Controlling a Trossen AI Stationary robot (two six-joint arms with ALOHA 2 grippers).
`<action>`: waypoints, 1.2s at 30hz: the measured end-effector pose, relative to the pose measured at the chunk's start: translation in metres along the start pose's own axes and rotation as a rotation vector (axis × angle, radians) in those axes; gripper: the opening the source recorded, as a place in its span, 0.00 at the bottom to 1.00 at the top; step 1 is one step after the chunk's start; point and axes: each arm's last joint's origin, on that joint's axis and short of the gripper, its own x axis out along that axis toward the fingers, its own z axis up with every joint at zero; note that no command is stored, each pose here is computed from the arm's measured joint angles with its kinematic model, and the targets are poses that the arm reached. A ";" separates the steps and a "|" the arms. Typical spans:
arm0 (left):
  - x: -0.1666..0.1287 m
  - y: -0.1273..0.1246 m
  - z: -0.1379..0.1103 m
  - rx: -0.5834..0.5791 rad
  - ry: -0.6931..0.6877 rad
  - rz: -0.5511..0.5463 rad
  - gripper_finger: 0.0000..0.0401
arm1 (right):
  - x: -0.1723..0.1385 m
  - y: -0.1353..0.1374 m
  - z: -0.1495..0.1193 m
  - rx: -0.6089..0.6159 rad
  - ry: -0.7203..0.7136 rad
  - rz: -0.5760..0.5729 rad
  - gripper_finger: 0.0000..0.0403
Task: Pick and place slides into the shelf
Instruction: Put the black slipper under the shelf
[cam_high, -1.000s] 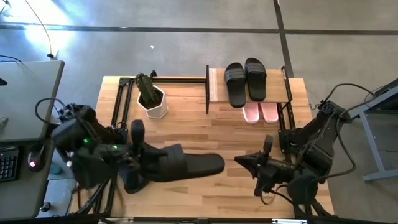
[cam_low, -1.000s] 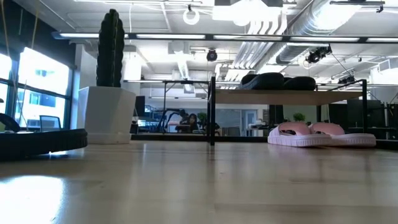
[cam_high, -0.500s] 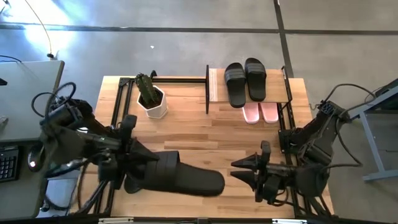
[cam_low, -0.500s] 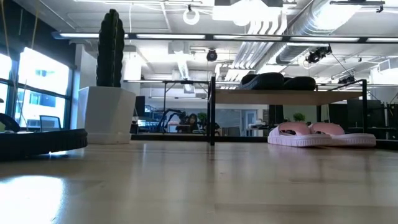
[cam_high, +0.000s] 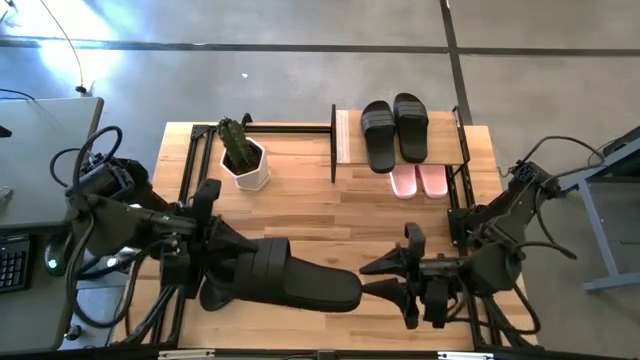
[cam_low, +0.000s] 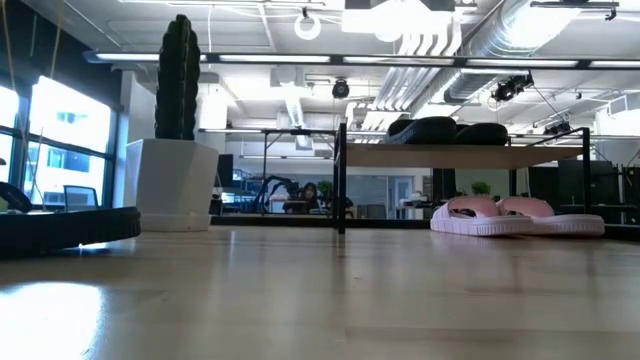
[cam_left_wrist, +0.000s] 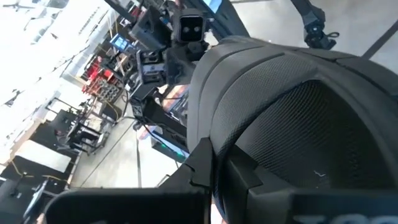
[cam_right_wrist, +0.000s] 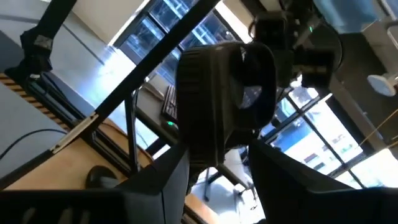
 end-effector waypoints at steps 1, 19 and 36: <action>0.001 0.002 -0.001 -0.009 -0.001 -0.001 0.00 | 0.001 0.000 0.000 -0.008 -0.002 -0.003 0.39; 0.016 0.012 -0.012 -0.024 0.013 -0.021 0.00 | 0.001 0.011 0.005 0.050 -0.021 0.021 0.39; 0.018 0.011 -0.011 -0.031 0.014 -0.021 0.00 | -0.001 0.016 0.006 0.138 -0.064 0.106 0.39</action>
